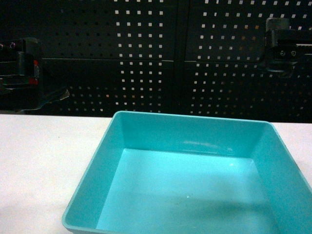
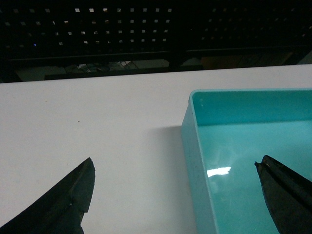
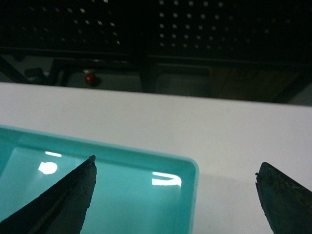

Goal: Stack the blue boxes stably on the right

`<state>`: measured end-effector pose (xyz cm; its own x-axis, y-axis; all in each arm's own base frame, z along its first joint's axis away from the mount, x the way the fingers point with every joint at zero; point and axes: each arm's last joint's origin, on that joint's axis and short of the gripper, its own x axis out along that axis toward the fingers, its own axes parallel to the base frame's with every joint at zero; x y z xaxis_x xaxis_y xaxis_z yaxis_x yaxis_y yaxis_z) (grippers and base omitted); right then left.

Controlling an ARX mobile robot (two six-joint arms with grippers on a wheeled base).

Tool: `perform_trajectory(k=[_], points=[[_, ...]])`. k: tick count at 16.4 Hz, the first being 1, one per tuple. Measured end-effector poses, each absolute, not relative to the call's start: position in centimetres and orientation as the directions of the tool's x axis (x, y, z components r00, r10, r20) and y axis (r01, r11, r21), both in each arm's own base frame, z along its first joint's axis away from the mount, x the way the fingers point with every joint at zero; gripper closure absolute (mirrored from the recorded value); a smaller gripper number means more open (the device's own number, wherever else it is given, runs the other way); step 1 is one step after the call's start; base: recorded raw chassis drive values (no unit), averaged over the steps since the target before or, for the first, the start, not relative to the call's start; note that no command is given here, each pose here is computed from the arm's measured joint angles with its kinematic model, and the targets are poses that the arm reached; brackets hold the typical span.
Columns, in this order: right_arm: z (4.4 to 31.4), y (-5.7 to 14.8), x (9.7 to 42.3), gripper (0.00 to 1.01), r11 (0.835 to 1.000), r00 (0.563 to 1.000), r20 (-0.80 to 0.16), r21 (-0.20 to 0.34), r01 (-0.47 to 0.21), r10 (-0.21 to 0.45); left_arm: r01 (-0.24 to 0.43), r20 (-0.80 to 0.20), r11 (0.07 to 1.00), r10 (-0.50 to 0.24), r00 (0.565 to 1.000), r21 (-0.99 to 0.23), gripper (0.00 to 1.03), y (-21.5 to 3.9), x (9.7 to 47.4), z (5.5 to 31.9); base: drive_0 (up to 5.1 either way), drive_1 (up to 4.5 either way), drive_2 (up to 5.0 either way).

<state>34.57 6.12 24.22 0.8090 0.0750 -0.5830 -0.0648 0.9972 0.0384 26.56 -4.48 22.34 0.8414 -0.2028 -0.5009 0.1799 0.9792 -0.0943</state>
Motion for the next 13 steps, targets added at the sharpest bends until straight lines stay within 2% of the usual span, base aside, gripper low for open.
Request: perform_trajectory(k=[2,4,5,6,10,13], points=[[22.1,4.9,35.3,0.03,0.999,0.701,-0.713,0.031,-0.006,0.027,0.180,-0.501,0.979,-0.202,0.842,-0.094,0.05,-4.5,26.6,22.3,0.0,0.00,0.0],[16.4,4.2,36.9,0.03,0.999,0.487,-0.873,0.031,0.032,0.012,0.180,-0.501,0.979,-0.203,0.841,-0.094,0.05,-4.5,26.6,22.3,0.0,0.00,0.0],[14.2,4.2,37.4,0.03,0.999,0.444,-0.896,0.018,0.041,-0.002,0.180,-0.501,0.979,-0.203,0.841,-0.094,0.05,-4.5,26.6,22.3,0.0,0.00,0.0],[12.9,4.5,37.6,0.03,0.999,0.388,-0.921,0.030,0.039,0.012,0.180,-0.501,0.979,-0.203,0.841,-0.094,0.05,-4.5,26.6,22.3,0.0,0.00,0.0],[13.2,6.0,37.8,0.03,0.999,0.405,-0.913,0.045,-0.004,0.043,0.180,-0.501,0.979,-0.203,0.842,-0.094,0.05,-4.5,26.6,22.3,0.0,0.00,0.0],[12.5,6.1,37.4,0.03,0.999,0.391,-0.919,0.045,-0.008,0.045,0.180,-0.501,0.979,-0.202,0.842,-0.094,0.05,-4.5,26.6,22.3,0.0,0.00,0.0]])
